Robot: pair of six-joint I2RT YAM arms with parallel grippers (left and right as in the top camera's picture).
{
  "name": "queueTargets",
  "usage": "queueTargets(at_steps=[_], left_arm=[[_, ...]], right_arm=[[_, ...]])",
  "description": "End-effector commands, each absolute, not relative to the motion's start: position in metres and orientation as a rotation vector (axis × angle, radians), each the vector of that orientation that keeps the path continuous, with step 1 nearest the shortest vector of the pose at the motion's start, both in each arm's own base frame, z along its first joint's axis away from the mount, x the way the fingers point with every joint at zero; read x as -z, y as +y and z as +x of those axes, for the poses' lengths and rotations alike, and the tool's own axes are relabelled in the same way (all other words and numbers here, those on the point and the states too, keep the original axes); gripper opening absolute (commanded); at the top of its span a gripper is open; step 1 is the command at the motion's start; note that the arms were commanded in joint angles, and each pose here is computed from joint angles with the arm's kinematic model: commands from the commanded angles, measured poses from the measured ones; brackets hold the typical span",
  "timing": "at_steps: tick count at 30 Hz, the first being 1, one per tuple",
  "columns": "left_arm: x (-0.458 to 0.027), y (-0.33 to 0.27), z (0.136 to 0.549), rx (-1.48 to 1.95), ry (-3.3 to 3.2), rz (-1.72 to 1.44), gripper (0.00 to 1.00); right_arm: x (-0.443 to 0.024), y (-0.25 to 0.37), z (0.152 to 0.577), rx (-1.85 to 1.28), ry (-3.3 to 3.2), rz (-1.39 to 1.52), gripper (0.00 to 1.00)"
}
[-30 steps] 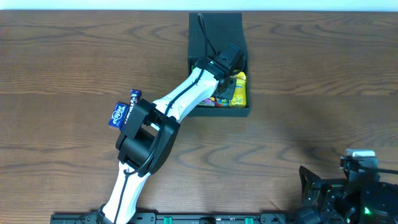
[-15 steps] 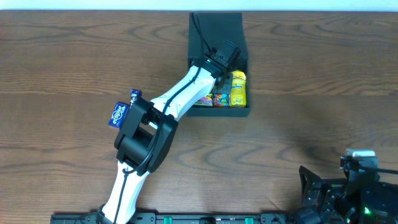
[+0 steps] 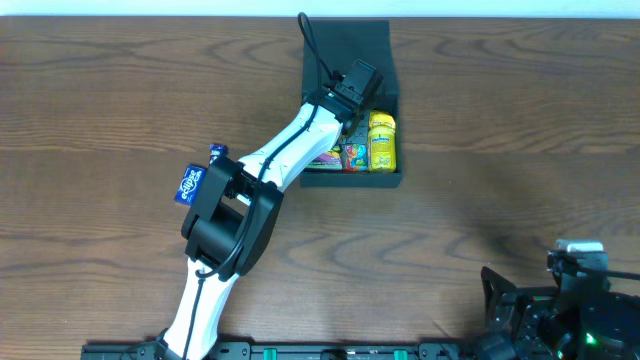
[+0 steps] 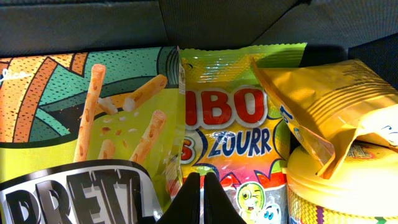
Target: Pack container
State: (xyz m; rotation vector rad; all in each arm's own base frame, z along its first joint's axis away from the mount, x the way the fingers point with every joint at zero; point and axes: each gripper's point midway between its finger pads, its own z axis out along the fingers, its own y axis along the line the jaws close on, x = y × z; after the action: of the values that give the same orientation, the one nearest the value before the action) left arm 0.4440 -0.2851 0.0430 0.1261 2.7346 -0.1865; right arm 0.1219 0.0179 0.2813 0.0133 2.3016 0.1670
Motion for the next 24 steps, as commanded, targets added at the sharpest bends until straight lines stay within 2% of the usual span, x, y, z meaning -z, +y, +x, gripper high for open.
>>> queueTargets(at_steps=[1,6,9,18,24], left_arm=[[-0.108,-0.279,0.460,0.226,2.602,0.089,0.06],[-0.188,-0.261,0.459,0.223,2.454,0.130,0.06],[-0.219,-0.221,0.450,0.080,2.423,0.073,0.06],[-0.198,-0.106,0.414,-0.209,2.676,-0.101,0.06],[-0.187,-0.073,0.402,-0.222,2.774,-0.172,0.06]], right_arm=[[-0.283,0.017,0.122,-0.169,2.296,0.021,0.99],[-0.283,0.017,0.122,-0.169,2.296,0.021,0.99],[-0.283,0.017,0.122,-0.169,2.296,0.021,0.99],[-0.283,0.017,0.122,-0.169,2.296,0.021,0.99],[-0.283,0.017,0.122,-0.169,2.296,0.021,0.99]])
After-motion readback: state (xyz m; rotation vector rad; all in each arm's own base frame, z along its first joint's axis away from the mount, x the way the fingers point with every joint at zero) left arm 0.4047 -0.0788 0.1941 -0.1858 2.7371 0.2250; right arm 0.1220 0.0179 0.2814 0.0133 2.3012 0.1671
